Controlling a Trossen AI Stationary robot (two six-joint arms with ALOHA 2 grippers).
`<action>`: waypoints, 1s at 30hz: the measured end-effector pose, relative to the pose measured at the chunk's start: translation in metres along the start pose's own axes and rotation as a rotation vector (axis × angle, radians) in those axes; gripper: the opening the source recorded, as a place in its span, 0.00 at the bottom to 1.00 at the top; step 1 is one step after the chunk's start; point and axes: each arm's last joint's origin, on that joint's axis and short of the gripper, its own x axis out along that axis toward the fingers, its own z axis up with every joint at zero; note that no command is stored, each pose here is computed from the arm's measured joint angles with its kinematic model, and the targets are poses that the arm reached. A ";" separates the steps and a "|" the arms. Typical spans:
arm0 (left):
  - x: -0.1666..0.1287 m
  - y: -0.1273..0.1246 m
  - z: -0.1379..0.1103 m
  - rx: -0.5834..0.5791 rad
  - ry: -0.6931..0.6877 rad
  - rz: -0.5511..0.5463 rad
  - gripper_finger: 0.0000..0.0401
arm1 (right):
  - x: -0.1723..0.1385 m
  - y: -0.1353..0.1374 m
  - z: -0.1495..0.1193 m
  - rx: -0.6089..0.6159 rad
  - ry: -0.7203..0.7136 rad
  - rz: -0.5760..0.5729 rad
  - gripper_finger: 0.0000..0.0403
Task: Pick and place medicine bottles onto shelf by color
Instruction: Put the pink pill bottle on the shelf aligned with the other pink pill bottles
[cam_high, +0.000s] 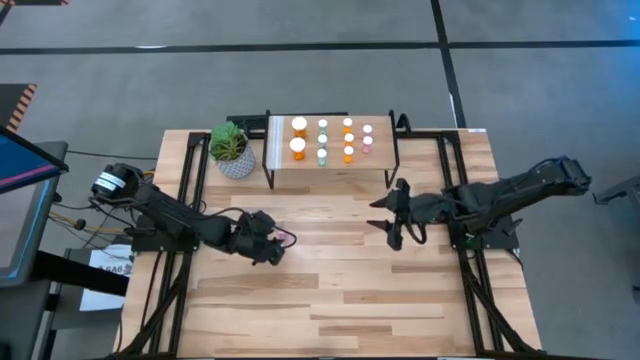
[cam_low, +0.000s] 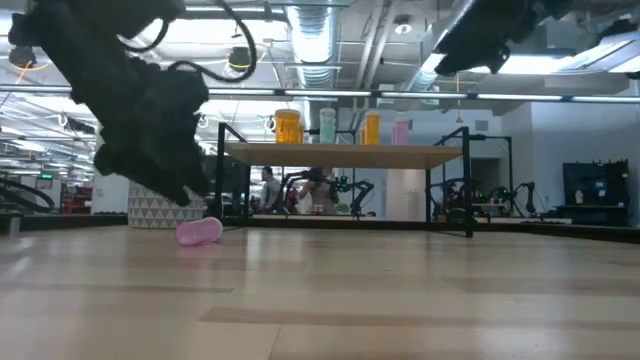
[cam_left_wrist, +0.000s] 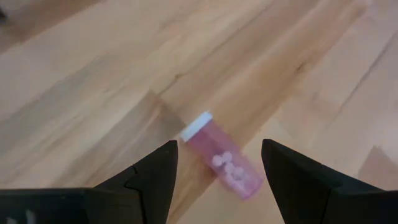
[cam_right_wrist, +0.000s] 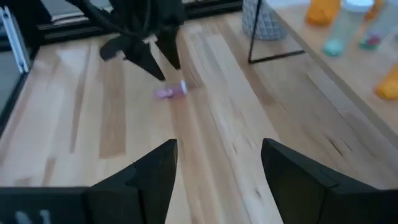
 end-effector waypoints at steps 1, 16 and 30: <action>0.001 0.001 0.000 -0.005 0.015 0.004 0.55 | 0.002 0.003 0.000 0.003 -0.008 0.003 0.63; 0.035 -0.004 -0.015 -0.020 0.112 0.032 0.55 | 0.005 0.014 -0.003 -0.011 -0.025 -0.006 0.63; 0.029 -0.002 -0.014 0.089 0.153 0.016 0.32 | 0.005 0.015 -0.002 -0.016 -0.031 -0.004 0.63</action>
